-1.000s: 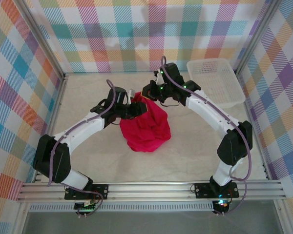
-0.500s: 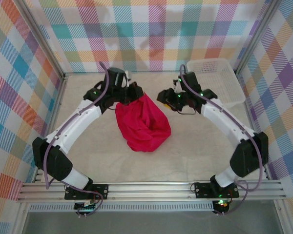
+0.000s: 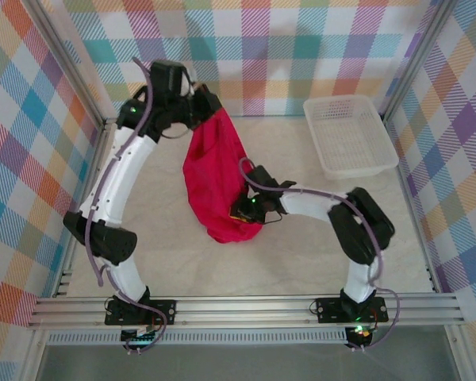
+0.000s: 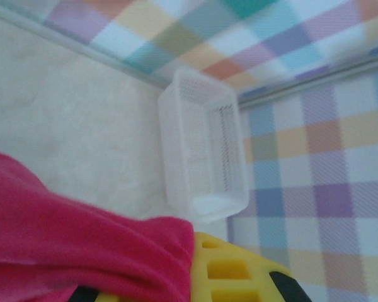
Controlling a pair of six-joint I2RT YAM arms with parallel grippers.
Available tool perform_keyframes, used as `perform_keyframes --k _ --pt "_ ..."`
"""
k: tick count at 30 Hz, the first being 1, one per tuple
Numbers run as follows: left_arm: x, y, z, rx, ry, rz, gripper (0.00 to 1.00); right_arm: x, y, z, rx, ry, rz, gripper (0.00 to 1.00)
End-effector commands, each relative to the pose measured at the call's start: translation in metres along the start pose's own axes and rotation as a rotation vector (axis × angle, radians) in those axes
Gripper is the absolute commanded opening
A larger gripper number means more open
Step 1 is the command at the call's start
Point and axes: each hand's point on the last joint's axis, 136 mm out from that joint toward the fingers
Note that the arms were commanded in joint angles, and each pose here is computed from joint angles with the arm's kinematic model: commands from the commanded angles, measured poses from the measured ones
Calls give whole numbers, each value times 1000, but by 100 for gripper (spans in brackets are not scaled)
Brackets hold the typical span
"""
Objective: Fold the inside-out t-shirt
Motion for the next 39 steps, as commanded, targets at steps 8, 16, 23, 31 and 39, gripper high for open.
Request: perform_keyframes --k 8,16,23,31,39 --pt "81 -76 -6 -97 -92 -183 0 22 -85 -80 -309 -48 -217 0" --pt "109 -94 69 41 -174 -275 0 42 -190 -92 -304 -6 -542 0" --pt "99 -97 92 27 -222 -255 0 63 -191 -89 -191 -4 -454 0" --pt "19 -33 133 56 -284 -108 0 59 -148 -71 -232 7 -307 47" --pt "-2 -15 148 99 -301 -72 0 69 -134 46 23 -284 -345 70"
Point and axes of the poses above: each hand's point on the last joint's axis, 136 mm out from that joint toward the fingers, its own y axis out along the fingers, its own z axis along the line the jaws close on, x = y × z, and after that the axes turned 10 degrees about -y, right-handed
